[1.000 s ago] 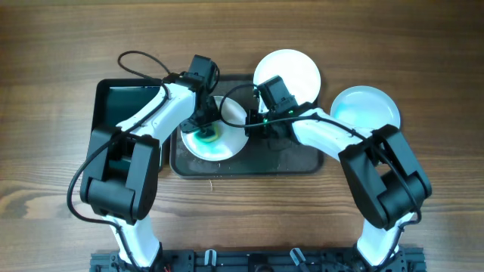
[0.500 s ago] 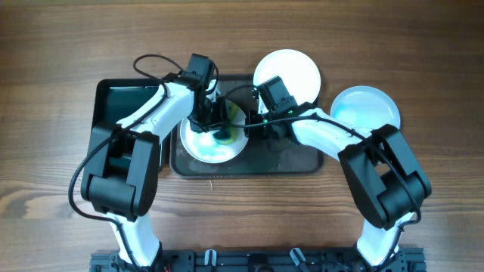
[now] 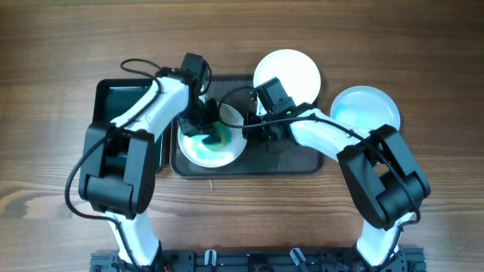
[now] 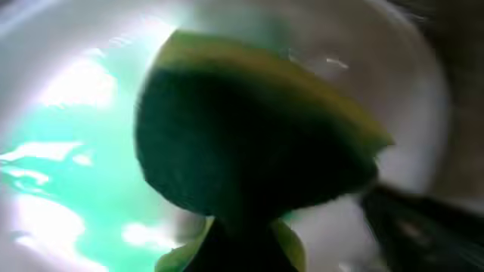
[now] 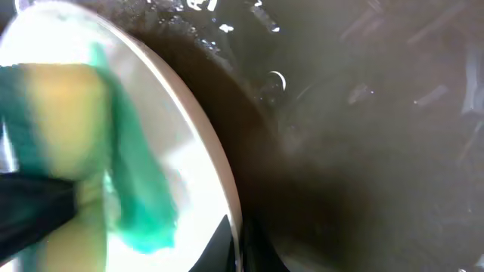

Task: Clean dirty plates on tray and stack at the side
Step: 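Lift the plate with right gripper and stack it on the side plate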

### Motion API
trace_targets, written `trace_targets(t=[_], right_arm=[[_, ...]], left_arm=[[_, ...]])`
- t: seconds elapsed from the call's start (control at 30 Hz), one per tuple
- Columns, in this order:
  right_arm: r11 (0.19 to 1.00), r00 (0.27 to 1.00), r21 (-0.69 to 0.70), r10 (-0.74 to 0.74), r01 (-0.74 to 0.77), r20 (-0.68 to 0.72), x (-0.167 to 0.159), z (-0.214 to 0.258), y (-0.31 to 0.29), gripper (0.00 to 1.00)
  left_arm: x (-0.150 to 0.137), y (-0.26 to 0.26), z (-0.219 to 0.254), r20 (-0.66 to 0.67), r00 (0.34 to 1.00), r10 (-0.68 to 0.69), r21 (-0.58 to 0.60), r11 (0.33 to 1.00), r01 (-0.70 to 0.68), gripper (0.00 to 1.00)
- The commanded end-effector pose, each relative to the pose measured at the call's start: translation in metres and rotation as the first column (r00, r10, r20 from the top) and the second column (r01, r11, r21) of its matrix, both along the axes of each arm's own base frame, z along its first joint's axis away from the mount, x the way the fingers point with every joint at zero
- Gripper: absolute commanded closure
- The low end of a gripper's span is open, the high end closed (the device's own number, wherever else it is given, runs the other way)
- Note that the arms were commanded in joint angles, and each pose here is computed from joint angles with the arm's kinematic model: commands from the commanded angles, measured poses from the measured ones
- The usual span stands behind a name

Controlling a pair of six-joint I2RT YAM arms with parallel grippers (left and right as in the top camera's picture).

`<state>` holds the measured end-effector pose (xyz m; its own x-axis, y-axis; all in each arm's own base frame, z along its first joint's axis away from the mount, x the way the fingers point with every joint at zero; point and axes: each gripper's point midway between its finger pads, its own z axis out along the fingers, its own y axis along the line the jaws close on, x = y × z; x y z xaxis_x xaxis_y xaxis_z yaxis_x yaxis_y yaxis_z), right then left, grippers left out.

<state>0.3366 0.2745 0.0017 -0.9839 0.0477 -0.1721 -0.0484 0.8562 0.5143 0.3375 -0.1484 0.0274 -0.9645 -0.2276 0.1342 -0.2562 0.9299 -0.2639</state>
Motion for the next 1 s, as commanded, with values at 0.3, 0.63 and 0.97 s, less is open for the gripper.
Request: trace_targets(t=[0.3,0.63,0.97], right_arm=[[0.957,0.984,-0.281,-0.017,0.068,0.180,0.015,0.059,-0.049,0.96],[0.656,0.756,-0.650,0.180,0.384,0.629,0.009,0.197,-0.109,0.96],[0.339,0.572,-0.710,0.425,0.618,0.701,-0.016,0.272,-0.113,0.96]], left_arm=[[0.081,0.061,0.129,0.282,0.954,0.102,0.049,0.992,-0.120,0.96],[0.079,0.051,0.127,0.277,0.958,0.079,0.050,0.994,-0.096,0.96],[0.081,0.051,0.128,0.288,0.954,0.080,0.047,0.994,-0.097,0.96]])
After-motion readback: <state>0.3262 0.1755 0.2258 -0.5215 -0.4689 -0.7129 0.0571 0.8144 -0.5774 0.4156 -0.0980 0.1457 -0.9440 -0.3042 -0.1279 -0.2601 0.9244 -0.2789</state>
